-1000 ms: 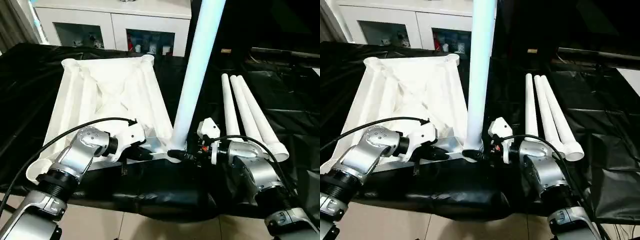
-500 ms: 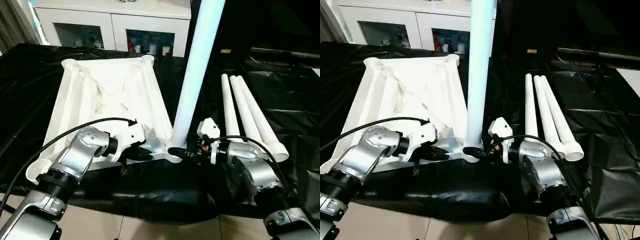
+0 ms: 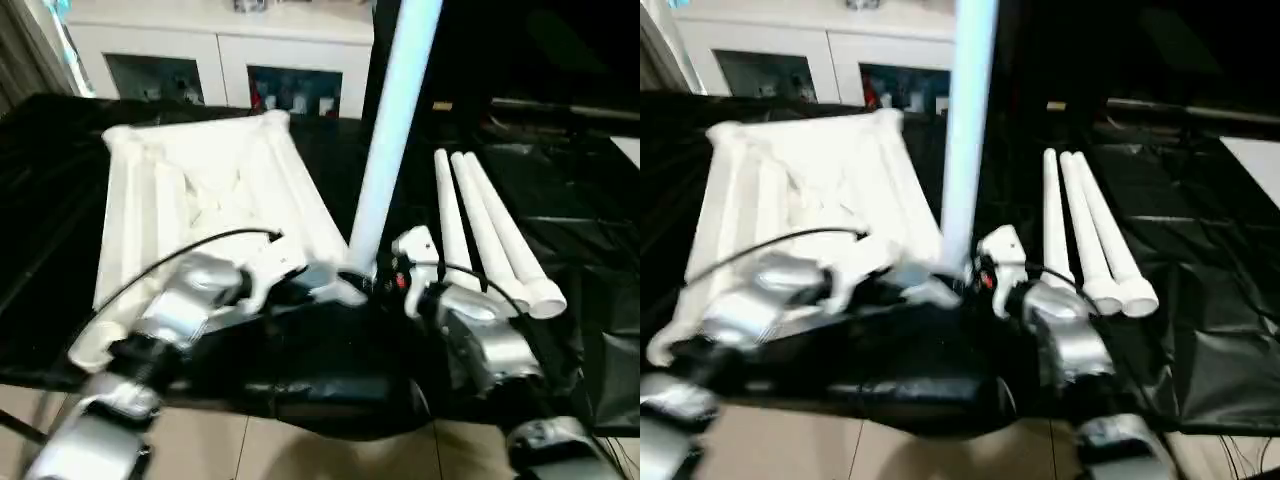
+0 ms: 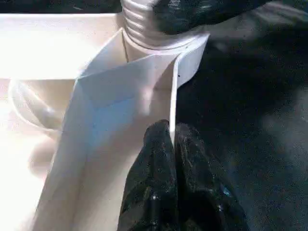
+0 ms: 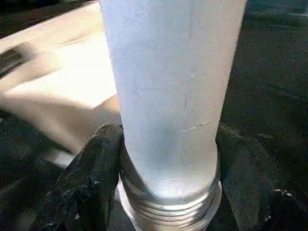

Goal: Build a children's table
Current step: Rotate leg to tighten

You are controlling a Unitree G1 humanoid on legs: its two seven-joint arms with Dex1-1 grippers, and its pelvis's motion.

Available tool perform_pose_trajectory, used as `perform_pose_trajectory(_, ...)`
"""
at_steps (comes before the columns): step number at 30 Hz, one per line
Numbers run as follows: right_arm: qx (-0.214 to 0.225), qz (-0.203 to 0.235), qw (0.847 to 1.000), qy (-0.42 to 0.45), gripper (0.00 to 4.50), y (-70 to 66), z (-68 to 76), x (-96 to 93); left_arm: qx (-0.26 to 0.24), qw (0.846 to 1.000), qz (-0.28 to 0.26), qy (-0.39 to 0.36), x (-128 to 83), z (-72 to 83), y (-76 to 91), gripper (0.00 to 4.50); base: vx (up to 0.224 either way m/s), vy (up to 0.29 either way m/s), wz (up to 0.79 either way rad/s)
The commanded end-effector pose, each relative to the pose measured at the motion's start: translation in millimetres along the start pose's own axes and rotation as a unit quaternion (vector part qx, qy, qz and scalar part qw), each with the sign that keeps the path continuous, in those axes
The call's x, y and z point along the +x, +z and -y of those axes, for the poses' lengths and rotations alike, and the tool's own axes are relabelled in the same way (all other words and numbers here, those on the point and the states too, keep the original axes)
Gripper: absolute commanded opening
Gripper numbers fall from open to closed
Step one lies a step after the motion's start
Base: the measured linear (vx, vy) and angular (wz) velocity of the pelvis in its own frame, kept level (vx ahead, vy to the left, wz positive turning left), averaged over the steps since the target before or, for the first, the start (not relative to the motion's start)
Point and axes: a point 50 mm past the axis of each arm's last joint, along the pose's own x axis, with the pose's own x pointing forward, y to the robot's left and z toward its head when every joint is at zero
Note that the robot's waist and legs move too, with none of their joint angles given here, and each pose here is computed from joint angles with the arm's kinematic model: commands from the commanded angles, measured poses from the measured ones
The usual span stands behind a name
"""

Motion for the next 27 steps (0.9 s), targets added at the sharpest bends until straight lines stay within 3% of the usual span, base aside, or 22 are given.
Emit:
perform_pose_trajectory(1, 0.017, -0.045, 0.998, -0.026, 2.59, -15.9, -10.0, 8.1, -0.027, 0.998, -0.021, 0.048, 10, -1.0, -1.9, 0.0, 0.0, 0.0, 0.0)
perform_pose_trajectory(5, 0.013, -0.072, 0.993, -0.087, 2.59, -18.2, -11.5, 18.0, -0.031, 0.996, -0.023, 0.085, 24, 1.6, 11.3, 0.0, 0.0, 0.0, 0.0)
perform_pose_trajectory(8, 0.046, -0.078, 0.99, -0.111, 2.59, -18.3, -12.3, 23.8, -0.024, 0.995, -0.022, 0.089, 34, 6.6, 19.6, 0.0, 0.0, 0.0, 0.0)
perform_pose_trajectory(10, 0.07, -0.074, 0.988, -0.114, 2.59, -17.6, -13.0, 26.0, -0.02, 0.996, -0.025, 0.083, 36, 8.3, 19.8, 0.0, 0.0, 0.0, 0.0)
perform_pose_trajectory(17, 0.077, -0.055, 0.993, -0.074, 2.59, -12.6, -18.9, 28.8, -0.01, 0.997, -0.037, 0.061, 32, 8.2, 11.0, 0.0, 0.0, 0.0, 0.0)
perform_pose_trajectory(18, 0.08, -0.054, 0.993, -0.072, 3.15, -12.1, -18.4, 28.6, -0.01, 0.998, -0.039, 0.057, 31, 8.2, 10.0, 0.0, 0.0, 0.0, 0.0)
perform_pose_trajectory(20, 0.08, -0.052, 0.993, -0.07, 3.15, -11.4, -17.0, 28.1, -0.008, 0.998, -0.04, 0.053, 30, 8.1, 8.8, 0.0, 0.0, 0.0, 0.0)
perform_pose_trajectory(27, 0.066, -0.046, 0.995, -0.05, 3.92, -4.4, -0.7, 18.8, 0.007, 0.999, -0.046, 0.025, 19, 5.6, -1.6, 0.0, 0.0, 0.0, 0.0)
